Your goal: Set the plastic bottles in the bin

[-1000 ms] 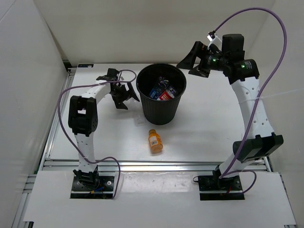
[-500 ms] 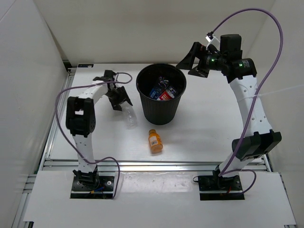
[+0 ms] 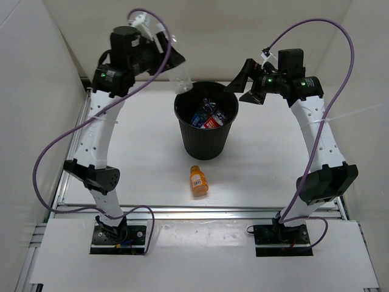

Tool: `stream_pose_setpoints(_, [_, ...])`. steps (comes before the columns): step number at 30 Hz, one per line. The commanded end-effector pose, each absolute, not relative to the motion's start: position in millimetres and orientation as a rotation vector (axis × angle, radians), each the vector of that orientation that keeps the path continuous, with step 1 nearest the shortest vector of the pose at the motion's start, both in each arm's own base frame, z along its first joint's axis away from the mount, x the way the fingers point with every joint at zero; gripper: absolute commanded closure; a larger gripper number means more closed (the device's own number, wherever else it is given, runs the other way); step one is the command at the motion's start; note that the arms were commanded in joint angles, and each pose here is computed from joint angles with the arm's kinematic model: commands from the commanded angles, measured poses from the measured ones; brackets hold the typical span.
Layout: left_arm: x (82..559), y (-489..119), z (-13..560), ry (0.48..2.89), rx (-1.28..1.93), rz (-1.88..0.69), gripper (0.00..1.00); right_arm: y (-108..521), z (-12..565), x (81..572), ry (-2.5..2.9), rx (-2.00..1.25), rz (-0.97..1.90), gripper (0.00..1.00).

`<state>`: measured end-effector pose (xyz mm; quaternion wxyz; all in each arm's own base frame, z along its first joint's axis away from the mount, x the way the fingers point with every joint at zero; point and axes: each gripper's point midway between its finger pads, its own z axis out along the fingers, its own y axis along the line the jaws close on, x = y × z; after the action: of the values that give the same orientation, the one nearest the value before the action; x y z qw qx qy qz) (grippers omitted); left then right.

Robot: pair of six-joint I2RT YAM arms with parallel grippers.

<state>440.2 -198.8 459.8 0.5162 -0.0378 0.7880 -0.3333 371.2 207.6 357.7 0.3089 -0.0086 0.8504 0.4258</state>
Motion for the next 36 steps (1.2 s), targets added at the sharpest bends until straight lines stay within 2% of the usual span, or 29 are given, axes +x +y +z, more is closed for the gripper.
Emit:
stream_pose_setpoints(1, [444,-256,409,2.020,0.061,-0.878,0.26,205,372,373,2.187,-0.041,1.148,0.00])
stream_pose_setpoints(4, [436,-277,381,2.098,0.137,-0.844,0.24,199,371,371,2.185,-0.023,1.133,0.00])
stream_pose_setpoints(5, [430,-284,374,2.121,0.164,-0.832,0.21,199,371,371,2.185,-0.023,1.133,0.00])
stream_pose_setpoints(7, [425,-287,368,2.141,0.174,-0.834,0.00,195,372,370,2.180,-0.023,1.122,0.00])
stream_pose_setpoints(11, [414,-270,439,1.950,0.169,-0.806,0.00,192,364,363,2.197,-0.008,1.113,0.00])
stream_pose_setpoints(12, [408,-247,463,1.891,0.124,-0.773,0.00,191,359,364,2.209,0.004,1.102,0.00])
stream_pose_setpoints(14, [404,-215,476,1.856,0.034,-0.701,0.00,188,360,359,2.198,0.008,1.087,0.00])
stream_pose_setpoints(15, [384,-183,500,1.790,-0.030,-0.646,0.00,187,347,356,2.234,0.044,1.083,0.00])
stream_pose_setpoints(16, [389,-153,476,1.828,-0.158,-0.501,0.00,182,338,355,2.258,0.107,1.079,0.00])
stream_pose_setpoints(18, [373,-109,464,1.813,-0.330,-0.362,0.00,175,332,343,2.251,0.182,1.098,0.00])
stream_pose_setpoints(19, [353,-72,447,1.804,-0.442,-0.242,0.00,165,309,327,2.286,0.310,1.110,0.00])
stream_pose_setpoints(22, [315,-35,420,1.837,-0.534,-0.170,0.00,155,284,309,2.248,0.414,1.154,0.00])
stream_pose_setpoints(23, [309,-30,393,1.904,-0.544,-0.127,0.00,155,269,292,2.273,0.424,1.164,0.00])
stream_pose_setpoints(26, [280,-14,338,2.054,-0.630,-0.042,0.00,169,251,265,2.344,0.281,1.131,0.00])
stream_pose_setpoints(27, [271,-10,328,2.075,-0.673,-0.034,0.00,186,241,246,2.403,0.128,1.109,0.00])
stream_pose_setpoints(29, [257,0,291,2.180,-0.725,0.032,0.00,193,223,237,2.442,0.042,0.978,0.00])
stream_pose_setpoints(32, [242,0,269,2.239,-0.736,0.023,0.00,223,189,201,2.533,-0.159,0.871,0.00])
stream_pose_setpoints(36, [230,-2,260,2.248,-0.740,-0.002,0.00,252,148,180,2.620,-0.299,0.754,0.00])
